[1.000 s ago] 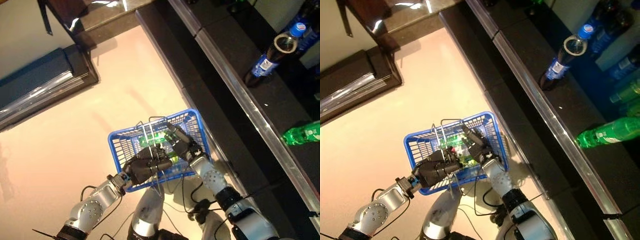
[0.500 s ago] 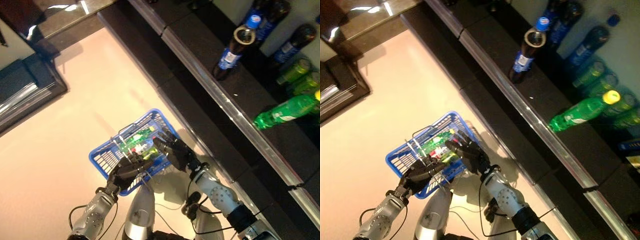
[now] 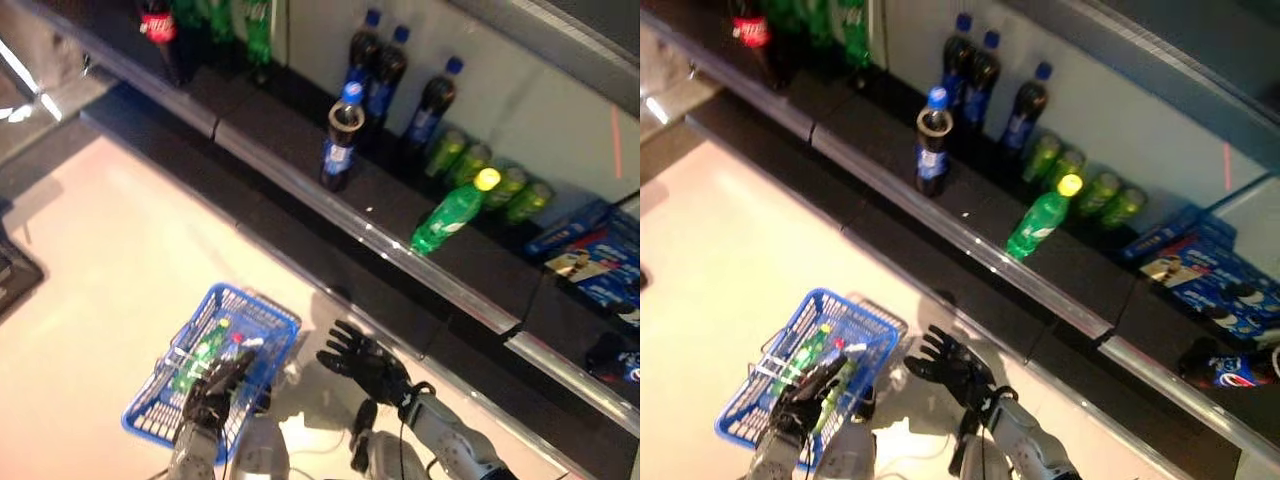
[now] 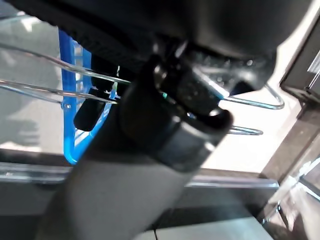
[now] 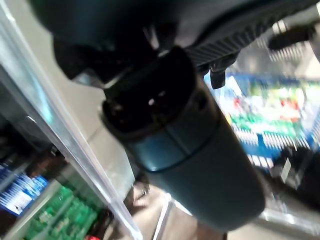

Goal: Pick up the drink and place into the basket.

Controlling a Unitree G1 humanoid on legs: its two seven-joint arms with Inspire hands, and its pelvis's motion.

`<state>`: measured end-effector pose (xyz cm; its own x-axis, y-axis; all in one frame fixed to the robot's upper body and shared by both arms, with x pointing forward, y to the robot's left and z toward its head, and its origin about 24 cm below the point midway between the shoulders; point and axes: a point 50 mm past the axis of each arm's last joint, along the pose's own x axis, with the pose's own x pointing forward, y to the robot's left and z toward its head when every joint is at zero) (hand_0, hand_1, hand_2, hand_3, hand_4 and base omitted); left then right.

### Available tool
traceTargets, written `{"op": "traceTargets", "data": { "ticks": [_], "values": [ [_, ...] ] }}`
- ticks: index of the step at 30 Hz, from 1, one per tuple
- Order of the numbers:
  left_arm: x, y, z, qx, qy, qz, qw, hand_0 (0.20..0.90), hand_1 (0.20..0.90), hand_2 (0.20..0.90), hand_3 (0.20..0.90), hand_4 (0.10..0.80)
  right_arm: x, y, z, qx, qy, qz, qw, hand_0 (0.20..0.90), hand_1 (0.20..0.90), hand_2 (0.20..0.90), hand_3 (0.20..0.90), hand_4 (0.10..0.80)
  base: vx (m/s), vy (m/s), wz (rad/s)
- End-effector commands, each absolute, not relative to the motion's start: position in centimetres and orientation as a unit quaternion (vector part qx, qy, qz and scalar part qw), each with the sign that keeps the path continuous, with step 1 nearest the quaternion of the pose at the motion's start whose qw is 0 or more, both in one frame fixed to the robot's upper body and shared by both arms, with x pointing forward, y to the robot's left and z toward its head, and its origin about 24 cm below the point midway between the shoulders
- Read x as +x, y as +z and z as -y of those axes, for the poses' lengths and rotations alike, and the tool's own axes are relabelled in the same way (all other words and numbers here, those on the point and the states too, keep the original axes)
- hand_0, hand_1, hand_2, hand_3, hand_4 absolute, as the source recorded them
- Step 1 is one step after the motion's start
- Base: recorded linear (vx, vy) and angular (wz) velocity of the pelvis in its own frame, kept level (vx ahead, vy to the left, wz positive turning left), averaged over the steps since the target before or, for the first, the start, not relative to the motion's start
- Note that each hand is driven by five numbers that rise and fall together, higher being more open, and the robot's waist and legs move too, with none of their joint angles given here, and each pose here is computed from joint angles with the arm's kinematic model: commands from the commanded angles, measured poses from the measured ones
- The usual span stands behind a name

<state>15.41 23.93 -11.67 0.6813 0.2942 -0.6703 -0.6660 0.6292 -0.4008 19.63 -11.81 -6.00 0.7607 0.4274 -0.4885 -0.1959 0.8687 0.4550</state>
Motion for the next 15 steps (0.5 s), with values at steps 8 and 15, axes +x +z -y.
{"op": "traceTargets", "data": {
  "ticks": [8, 15],
  "values": [
    [12.2, -13.8, -23.3, -0.293, 0.289, -0.301, 0.860, 0.300, 0.300, 0.300, 0.200, 0.100, 12.3, -14.8, 19.6, 0.039, -0.046, -0.473, 0.879, 0.900, 0.900, 0.900, 0.900, 0.800, 0.070, -0.032, -0.22],
    [11.0, -14.6, -23.6, -0.281, 0.300, -0.331, 0.849, 0.300, 0.300, 0.300, 0.200, 0.100, 8.6, -16.3, 21.1, -0.059, -0.076, -0.540, 0.836, 0.900, 0.900, 0.900, 0.900, 0.800, 0.025, -0.019, -0.09]
  ]
}}
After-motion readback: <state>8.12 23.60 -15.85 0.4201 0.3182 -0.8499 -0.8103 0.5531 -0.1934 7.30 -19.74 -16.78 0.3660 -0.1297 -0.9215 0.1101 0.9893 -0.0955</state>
